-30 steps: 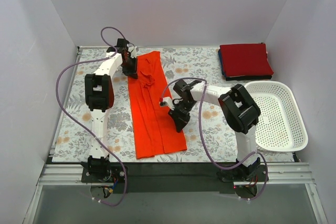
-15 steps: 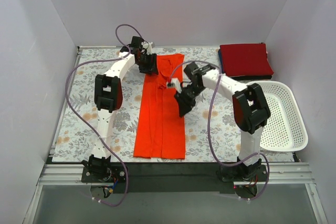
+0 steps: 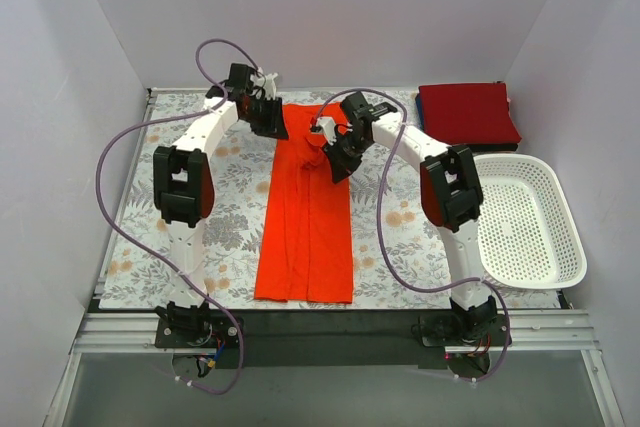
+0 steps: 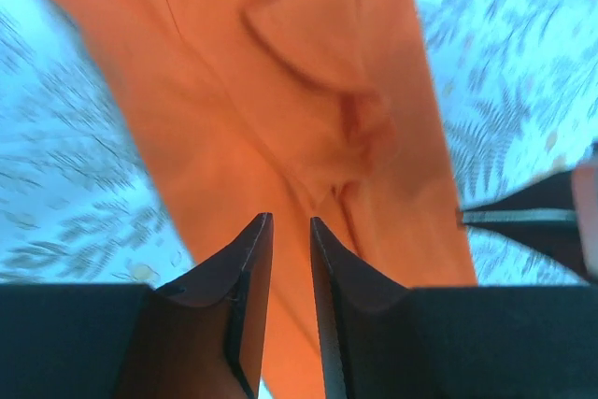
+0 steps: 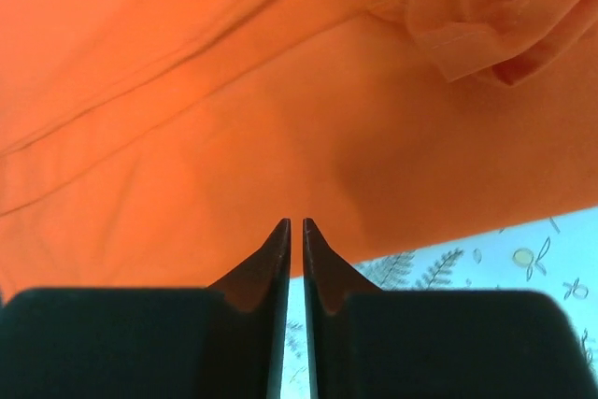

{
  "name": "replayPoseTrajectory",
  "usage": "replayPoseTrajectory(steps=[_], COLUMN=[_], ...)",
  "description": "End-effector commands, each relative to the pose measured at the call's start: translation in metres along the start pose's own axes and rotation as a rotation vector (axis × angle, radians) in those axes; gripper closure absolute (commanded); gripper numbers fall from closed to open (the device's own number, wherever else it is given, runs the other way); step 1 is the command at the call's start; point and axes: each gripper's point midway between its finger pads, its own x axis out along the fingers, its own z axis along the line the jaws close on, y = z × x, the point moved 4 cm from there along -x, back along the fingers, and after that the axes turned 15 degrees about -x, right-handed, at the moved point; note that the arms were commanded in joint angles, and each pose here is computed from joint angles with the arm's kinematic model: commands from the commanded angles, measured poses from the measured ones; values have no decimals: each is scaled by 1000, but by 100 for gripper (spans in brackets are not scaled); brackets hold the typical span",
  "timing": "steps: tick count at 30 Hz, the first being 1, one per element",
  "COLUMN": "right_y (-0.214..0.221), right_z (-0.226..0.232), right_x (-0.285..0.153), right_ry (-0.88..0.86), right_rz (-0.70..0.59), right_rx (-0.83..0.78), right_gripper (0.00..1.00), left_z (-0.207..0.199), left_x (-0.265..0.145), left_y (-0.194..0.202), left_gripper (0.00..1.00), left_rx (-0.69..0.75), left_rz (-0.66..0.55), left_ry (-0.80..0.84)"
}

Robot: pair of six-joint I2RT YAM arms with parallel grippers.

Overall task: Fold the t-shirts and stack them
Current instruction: Fold the tshirt

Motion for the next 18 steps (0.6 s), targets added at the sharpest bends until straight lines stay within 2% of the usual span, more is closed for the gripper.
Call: replayPoseTrajectory(steps=[1,4,11,18], right_y=[-7,2,29,35], right_z=[-25,-38,-74,-110], right_x=[6,19,35,34], right_ry=[91,122,240,339], right_rz=[5,46,141,141], right_rx=[8,17,49,53], right_gripper=[86,90,95,95], left_z=[3,16,47,71], left_x=[3,12,43,66], left_y=[42,54,79,71], left_gripper=[79,85,86,88], left_rx=[-38,-81,-175,-228], left_rz=[133,173,241,225], left_ry=[46,2,-86,-129])
